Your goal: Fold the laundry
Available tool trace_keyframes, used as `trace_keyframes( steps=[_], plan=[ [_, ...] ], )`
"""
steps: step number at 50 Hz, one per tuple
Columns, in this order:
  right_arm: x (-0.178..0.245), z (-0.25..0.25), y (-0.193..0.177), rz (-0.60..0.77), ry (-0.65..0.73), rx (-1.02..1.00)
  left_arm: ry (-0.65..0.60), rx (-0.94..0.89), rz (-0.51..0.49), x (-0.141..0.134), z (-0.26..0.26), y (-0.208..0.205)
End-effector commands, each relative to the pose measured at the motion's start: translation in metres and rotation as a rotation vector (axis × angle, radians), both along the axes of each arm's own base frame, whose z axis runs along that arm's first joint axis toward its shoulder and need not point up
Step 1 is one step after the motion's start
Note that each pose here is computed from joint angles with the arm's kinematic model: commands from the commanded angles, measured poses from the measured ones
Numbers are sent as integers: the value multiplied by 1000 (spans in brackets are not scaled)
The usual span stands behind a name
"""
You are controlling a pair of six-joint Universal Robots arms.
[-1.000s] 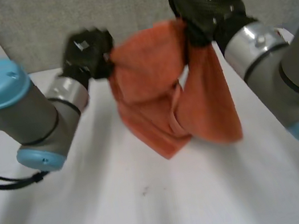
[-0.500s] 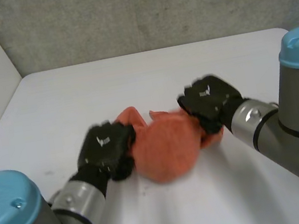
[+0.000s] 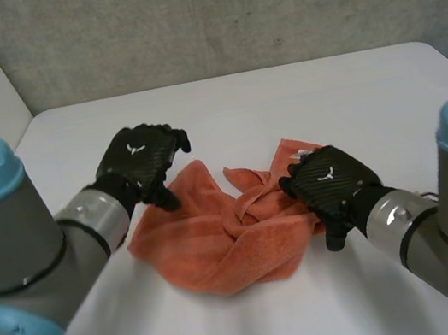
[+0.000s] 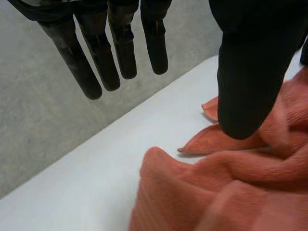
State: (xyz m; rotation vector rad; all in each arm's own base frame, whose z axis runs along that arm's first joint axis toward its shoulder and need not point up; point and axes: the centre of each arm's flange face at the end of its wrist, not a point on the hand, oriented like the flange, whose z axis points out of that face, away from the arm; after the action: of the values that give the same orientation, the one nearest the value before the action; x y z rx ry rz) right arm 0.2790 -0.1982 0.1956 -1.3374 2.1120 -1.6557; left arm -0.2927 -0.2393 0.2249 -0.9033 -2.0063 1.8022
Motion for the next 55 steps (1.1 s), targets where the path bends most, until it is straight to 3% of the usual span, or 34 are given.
trace_keyframes(
  steps=[1,9,16,25,43,54,55],
  plan=[
    [-18,14,1,-52,-73,-100,-84,-53,-140,-7,-16,-36],
    [-30,10,5,-70,-97,-134,-97,-4,-262,-23,-43,-49],
    [-39,0,4,-87,-84,-96,-222,42,-289,-20,-60,-42],
    [-38,-3,3,-85,-79,-86,-287,124,-279,-14,-73,-25],
    [-39,-6,4,-84,-75,-79,-341,152,-251,-13,-96,-32],
    [-39,-8,2,-88,-69,-72,-369,56,-269,-20,-83,-29],
    [-39,-7,1,-92,-70,-75,-345,-24,-243,-23,-67,-32]
  ],
)
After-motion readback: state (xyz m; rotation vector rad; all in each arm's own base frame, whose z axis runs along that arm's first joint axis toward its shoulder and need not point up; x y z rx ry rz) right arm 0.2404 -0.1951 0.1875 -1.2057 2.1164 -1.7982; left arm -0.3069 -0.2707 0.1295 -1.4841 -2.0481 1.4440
